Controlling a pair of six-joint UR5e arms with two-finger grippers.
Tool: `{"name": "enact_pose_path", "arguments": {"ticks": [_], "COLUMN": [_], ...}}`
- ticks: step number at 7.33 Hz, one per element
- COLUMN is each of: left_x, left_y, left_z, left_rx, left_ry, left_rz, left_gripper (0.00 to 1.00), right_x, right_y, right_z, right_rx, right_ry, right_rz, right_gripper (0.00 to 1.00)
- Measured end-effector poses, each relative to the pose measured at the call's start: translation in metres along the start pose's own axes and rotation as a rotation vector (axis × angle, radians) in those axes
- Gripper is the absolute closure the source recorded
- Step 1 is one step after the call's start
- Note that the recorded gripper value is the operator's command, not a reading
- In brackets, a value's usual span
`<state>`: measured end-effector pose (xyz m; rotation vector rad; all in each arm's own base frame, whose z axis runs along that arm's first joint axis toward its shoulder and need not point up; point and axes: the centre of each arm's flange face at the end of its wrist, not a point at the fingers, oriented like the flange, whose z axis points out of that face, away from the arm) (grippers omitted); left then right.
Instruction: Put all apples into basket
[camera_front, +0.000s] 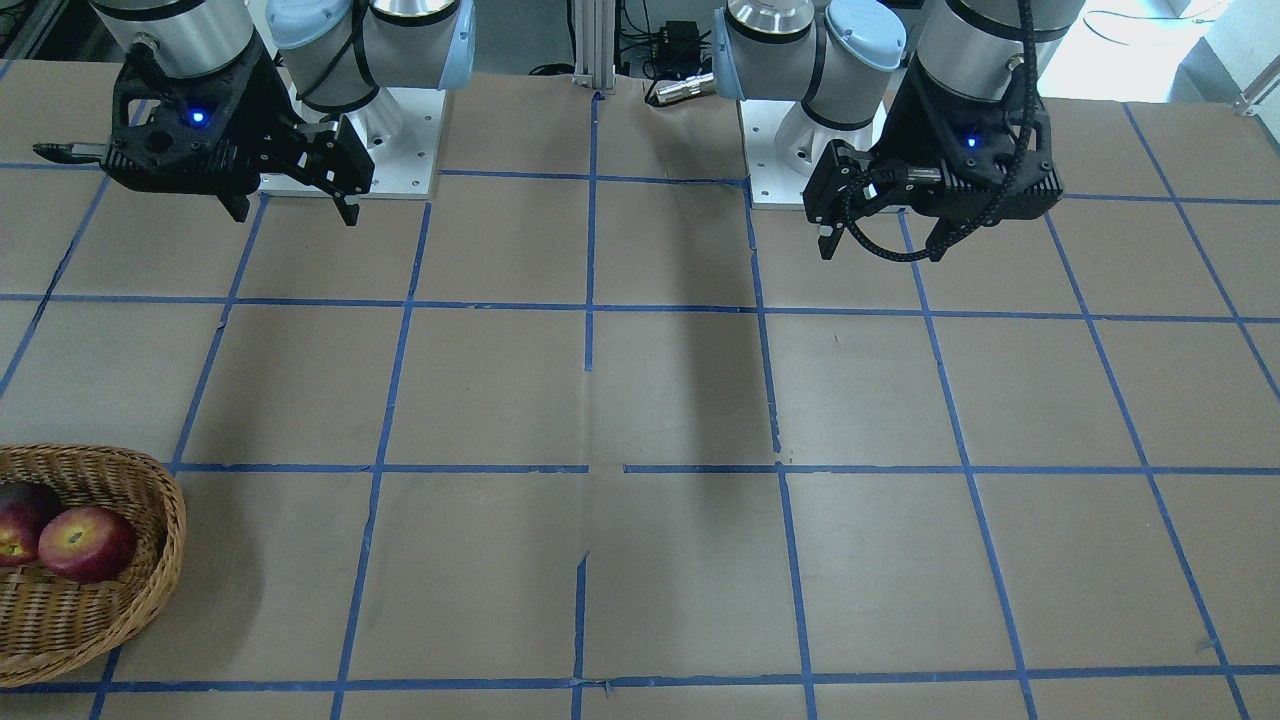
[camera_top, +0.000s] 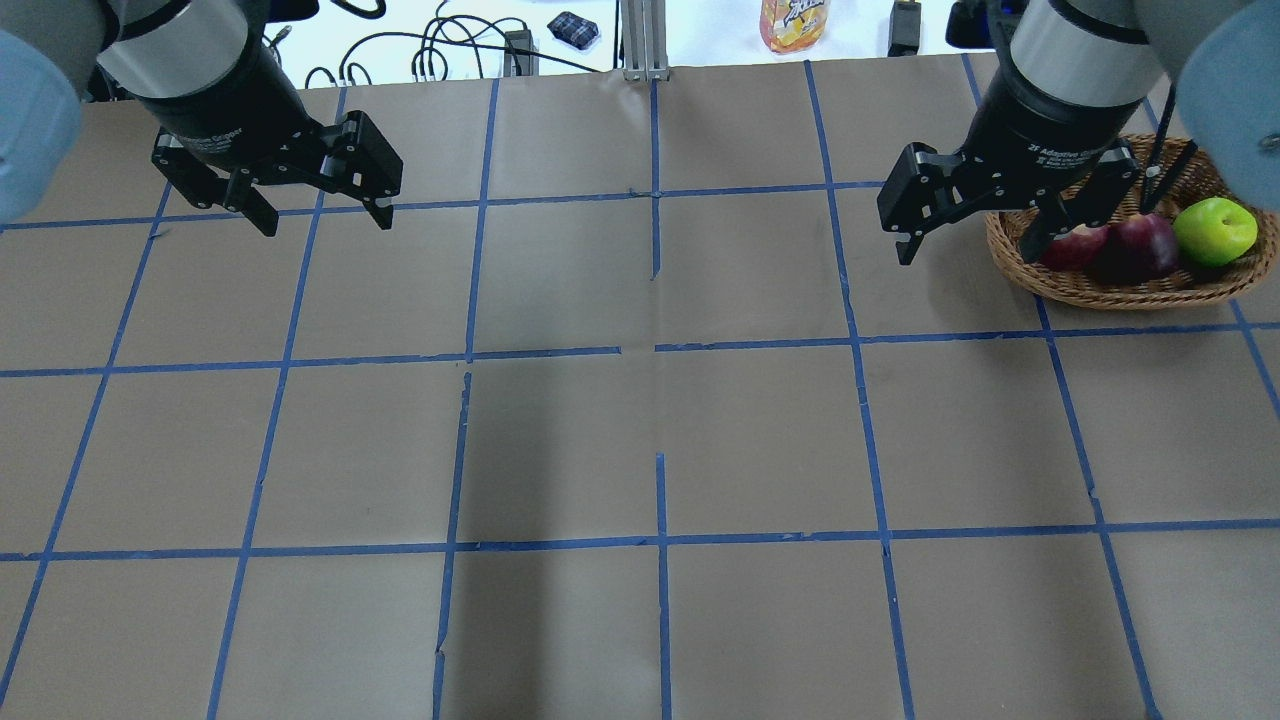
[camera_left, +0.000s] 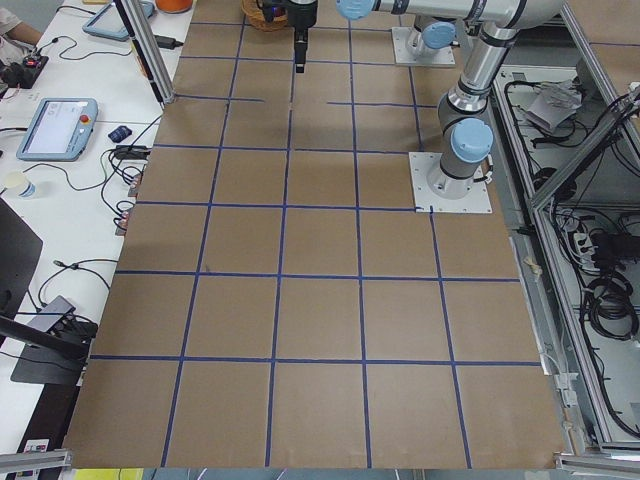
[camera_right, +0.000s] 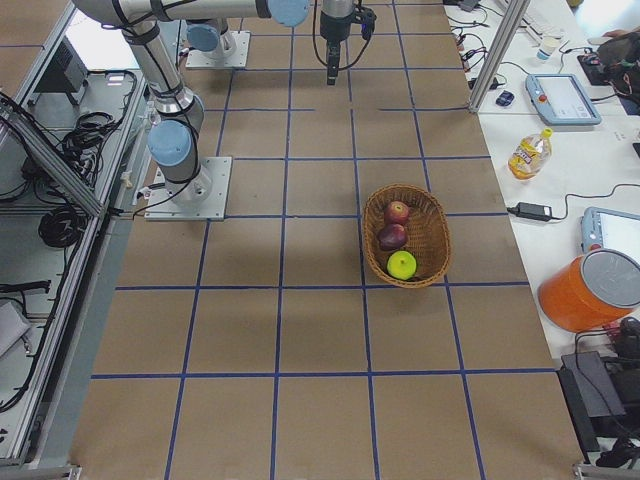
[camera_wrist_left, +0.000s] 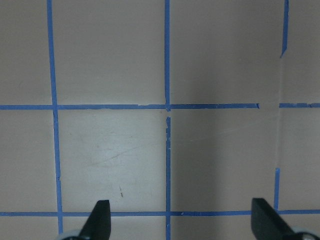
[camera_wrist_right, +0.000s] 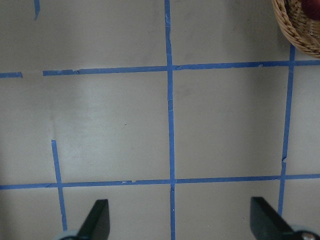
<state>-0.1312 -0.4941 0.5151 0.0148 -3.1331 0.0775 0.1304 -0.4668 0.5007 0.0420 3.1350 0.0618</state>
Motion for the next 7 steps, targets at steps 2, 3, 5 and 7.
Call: {"name": "enact_pose_path", "arguments": {"ticks": [2, 3, 5, 7], "left_x": [-0.0001, -0.0001, -0.0001, -0.0001], "left_y": [-0.0010, -0.0012, -0.0015, -0.0016], "left_z": [-0.0014, -0.0018, -0.0026, -0.0028], "left_rx": [0.003, 0.004, 0.006, 0.006], "left_ry": [0.000, 0.000, 0.000, 0.000], "left_rz": [0.000, 0.000, 0.000, 0.000], "left_gripper": [0.00, 0.00, 0.00, 0.00], "right_x": [0.0002, 0.0006, 0.0032, 0.0035], "right_y": [-0.0006, -0.0007, -0.0003, -0.0004], "right_z": [0.0008, 0.0025, 0.0057, 0.0070], "right_rx": [-0.002, -0.006, -0.016, -0.017], "right_ry": [0.001, 0.005, 0.013, 0.009], "right_rz": [0.000, 0.000, 0.003, 0.004], "right_gripper": [0.00, 0.00, 0.00, 0.00]}}
